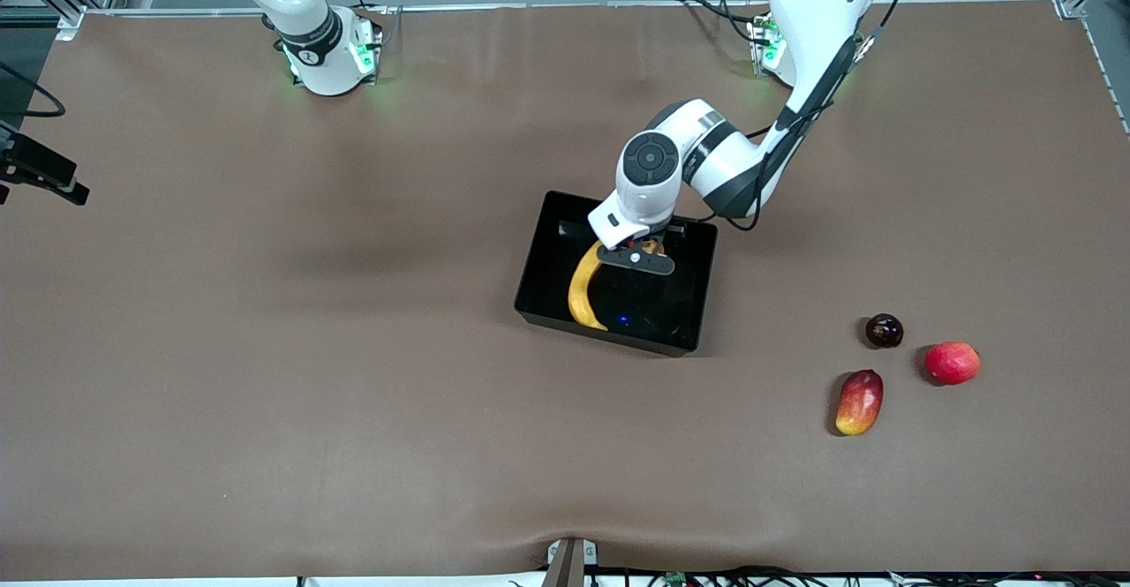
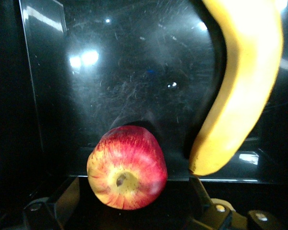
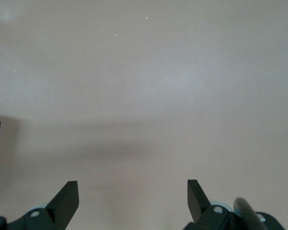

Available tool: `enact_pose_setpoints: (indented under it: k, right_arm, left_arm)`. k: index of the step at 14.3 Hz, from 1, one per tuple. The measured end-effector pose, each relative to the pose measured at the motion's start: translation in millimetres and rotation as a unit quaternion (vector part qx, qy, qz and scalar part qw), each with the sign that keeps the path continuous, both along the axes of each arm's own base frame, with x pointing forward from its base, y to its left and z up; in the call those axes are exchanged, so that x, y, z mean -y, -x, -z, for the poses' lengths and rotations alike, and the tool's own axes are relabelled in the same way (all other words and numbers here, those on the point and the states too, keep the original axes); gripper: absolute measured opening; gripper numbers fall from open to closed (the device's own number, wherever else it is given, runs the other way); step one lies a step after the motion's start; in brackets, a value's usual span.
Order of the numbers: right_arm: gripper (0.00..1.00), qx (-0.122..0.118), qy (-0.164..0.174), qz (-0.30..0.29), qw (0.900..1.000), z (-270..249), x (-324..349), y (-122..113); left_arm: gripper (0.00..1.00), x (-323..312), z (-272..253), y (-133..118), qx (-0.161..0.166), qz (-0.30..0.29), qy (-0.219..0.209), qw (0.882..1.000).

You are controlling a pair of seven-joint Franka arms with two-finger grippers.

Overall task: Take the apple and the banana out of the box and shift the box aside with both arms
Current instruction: 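Close the left gripper on the red apple and lift it, then carry the apple beside the mango and plum, lower it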

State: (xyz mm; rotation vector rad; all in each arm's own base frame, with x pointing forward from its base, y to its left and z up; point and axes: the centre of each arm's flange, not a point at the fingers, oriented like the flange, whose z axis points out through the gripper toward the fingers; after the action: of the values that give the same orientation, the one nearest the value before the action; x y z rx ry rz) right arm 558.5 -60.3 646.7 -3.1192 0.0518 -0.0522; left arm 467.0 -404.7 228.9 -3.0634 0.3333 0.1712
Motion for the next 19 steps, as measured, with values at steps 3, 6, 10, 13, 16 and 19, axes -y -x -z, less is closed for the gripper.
enact_pose_setpoints:
  k: [3, 6, 10, 13, 16, 19]
  right_arm:
    - [1.00, 0.000, 0.000, 0.000, 1.000, 0, 0, 0]
    - [1.00, -0.001, 0.000, 0.000, 1.000, 2, 0, -1]
    - [1.00, -0.005, 0.000, 0.000, 1.000, 6, 0, -3]
    - [1.00, -0.006, 0.000, 0.000, 1.000, 7, 0, -4]
    - [1.00, -0.006, 0.000, 0.000, 1.000, 7, 0, -4]
    - [1.00, -0.006, 0.000, -0.001, 1.000, 7, -1, -4]
  left_arm:
    - [1.00, 0, 17, 1, 0.000, -0.010, -0.004, 1.000]
    - [0.96, -1, 25, 1, 0.004, 0.002, -0.013, 1.000]
    - [0.74, 1, 18, -3, 0.016, -0.023, -0.014, 1.000]
    - [0.74, 3, -19, -25, 0.047, -0.049, 0.002, 0.998]
    - [0.74, -5, -95, -60, 0.072, -0.074, -0.006, 0.995]
    - [0.74, -30, -172, -95, 0.083, -0.080, -0.019, 0.993]
